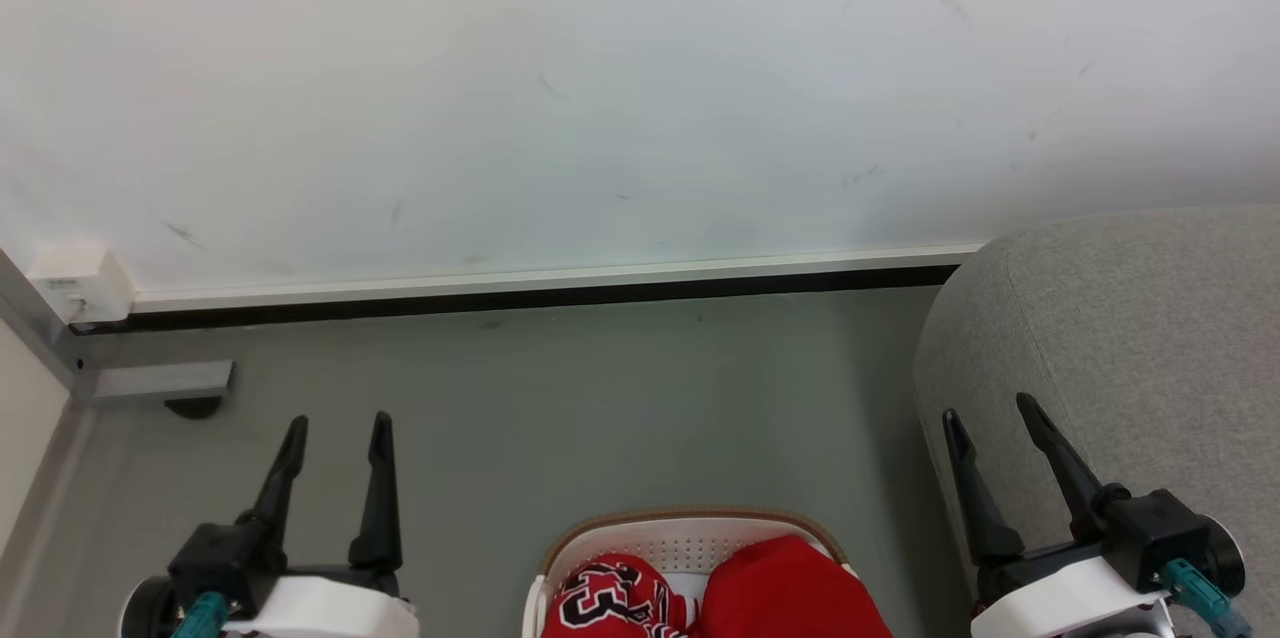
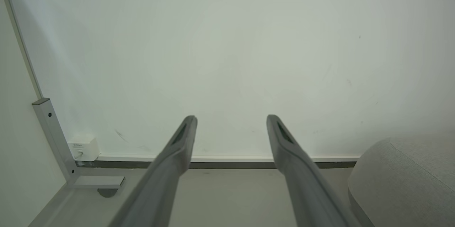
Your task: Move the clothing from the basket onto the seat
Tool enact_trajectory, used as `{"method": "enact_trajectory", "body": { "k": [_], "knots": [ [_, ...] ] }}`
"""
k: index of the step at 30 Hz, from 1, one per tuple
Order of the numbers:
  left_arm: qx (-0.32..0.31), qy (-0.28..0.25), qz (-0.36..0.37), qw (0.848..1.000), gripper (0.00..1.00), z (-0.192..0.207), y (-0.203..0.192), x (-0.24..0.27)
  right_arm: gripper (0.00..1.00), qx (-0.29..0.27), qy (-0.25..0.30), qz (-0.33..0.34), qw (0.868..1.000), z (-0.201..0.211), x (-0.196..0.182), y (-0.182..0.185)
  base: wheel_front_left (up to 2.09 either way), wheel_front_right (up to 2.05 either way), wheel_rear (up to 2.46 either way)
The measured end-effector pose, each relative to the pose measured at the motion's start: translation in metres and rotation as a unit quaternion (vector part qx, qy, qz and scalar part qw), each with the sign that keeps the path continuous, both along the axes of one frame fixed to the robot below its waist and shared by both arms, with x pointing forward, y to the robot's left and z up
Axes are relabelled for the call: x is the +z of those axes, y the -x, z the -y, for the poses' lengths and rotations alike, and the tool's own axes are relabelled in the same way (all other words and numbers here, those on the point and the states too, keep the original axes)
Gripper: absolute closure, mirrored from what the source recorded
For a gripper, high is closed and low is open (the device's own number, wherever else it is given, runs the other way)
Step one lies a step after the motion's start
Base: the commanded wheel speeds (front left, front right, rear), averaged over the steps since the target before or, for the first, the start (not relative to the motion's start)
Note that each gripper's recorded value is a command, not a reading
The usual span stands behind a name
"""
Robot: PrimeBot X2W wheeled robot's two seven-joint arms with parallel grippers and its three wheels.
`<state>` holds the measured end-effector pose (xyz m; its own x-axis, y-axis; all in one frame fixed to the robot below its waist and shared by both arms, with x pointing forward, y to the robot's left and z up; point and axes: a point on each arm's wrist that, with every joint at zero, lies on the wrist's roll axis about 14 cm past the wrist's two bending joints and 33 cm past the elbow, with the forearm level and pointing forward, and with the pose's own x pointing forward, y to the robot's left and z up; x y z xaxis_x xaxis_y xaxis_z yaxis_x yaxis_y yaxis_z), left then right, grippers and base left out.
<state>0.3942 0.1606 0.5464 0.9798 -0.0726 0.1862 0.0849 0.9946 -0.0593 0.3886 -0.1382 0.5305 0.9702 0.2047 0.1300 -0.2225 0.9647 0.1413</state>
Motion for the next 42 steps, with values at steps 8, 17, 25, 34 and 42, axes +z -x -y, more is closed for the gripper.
{"method": "enact_trajectory", "body": {
  "k": [8, 17, 25, 34, 42],
  "knots": [
    [0.0, -0.025, 0.011, 1.0, 0.0, 0.002, 0.0, 0.003, 0.0, 0.001, 0.021, 0.015, 1.0, -0.001, 0.005, 0.0, 0.0, 0.0, 0.0],
    [0.002, -0.018, 0.016, 1.0, 0.0, 0.001, 0.0, 0.005, 0.0, 0.0, 0.027, 0.021, 0.999, -0.001, 0.006, 0.0, 0.0, 0.0, 0.0],
    [0.003, -0.011, 0.016, 1.0, 0.0, 0.0, -0.002, 0.006, 0.0, -0.003, 0.021, 0.021, 1.0, 0.0, 0.007, 0.0, 0.0, 0.0, 0.0],
    [0.001, -0.009, 0.013, 1.0, 0.0, 0.0, -0.003, 0.004, 0.0, -0.009, 0.013, 0.019, 1.0, 0.004, 0.007, 0.0, 0.0, 0.0, 0.0],
    [-0.015, 0.002, 0.0, 1.0, 0.0, 0.011, -0.008, -0.004, 0.0, -0.031, 0.0, 0.018, 0.999, 0.017, 0.007, 0.001, 0.0, 0.0, 0.0]
  ]
}}
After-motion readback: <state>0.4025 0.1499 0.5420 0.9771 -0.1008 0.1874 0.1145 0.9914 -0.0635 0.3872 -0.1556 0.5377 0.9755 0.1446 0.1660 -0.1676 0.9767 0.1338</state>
